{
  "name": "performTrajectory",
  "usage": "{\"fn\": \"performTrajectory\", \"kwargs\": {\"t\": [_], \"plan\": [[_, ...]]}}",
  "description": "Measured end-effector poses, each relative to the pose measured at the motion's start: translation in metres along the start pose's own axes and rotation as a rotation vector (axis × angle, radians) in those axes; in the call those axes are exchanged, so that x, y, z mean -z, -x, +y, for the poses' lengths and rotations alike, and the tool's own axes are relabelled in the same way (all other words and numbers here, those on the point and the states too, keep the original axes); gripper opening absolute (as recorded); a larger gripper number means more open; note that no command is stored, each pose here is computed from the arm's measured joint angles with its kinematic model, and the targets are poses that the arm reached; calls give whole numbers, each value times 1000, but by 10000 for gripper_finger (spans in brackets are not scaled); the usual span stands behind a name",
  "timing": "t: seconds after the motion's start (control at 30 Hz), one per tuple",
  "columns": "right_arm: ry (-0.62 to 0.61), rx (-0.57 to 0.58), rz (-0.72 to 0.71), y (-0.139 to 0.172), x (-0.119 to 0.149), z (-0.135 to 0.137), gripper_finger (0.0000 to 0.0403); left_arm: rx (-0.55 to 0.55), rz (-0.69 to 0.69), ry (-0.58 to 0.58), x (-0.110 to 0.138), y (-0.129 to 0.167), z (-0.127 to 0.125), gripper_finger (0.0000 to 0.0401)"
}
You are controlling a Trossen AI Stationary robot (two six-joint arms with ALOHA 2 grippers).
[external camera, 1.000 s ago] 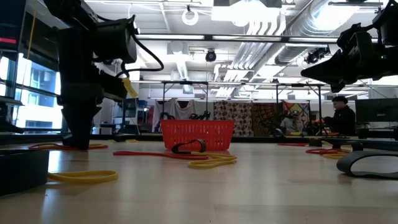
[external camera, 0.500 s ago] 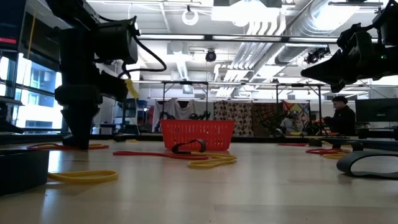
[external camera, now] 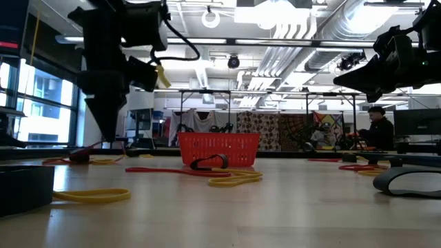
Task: Sort rubber bands into baskets
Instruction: Put the red rubber band into the red bin
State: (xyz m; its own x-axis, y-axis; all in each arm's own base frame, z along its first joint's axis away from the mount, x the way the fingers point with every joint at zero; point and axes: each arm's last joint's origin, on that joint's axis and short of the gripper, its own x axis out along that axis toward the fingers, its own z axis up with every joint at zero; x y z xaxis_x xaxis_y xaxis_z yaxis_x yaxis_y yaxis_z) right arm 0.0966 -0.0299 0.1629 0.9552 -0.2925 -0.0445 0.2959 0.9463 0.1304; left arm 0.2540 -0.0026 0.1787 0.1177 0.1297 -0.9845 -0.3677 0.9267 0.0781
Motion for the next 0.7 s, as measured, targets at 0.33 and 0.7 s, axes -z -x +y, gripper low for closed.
{"fn": "performTrajectory", "kwargs": {"t": [0.33,0.7], "plan": [[0,0,0,0,0,0,0,-43,-36,-25,-13,23,0,0],[0,0,0,0,0,0,0,-27,-28,-51,-13,22,-1,38]]}}
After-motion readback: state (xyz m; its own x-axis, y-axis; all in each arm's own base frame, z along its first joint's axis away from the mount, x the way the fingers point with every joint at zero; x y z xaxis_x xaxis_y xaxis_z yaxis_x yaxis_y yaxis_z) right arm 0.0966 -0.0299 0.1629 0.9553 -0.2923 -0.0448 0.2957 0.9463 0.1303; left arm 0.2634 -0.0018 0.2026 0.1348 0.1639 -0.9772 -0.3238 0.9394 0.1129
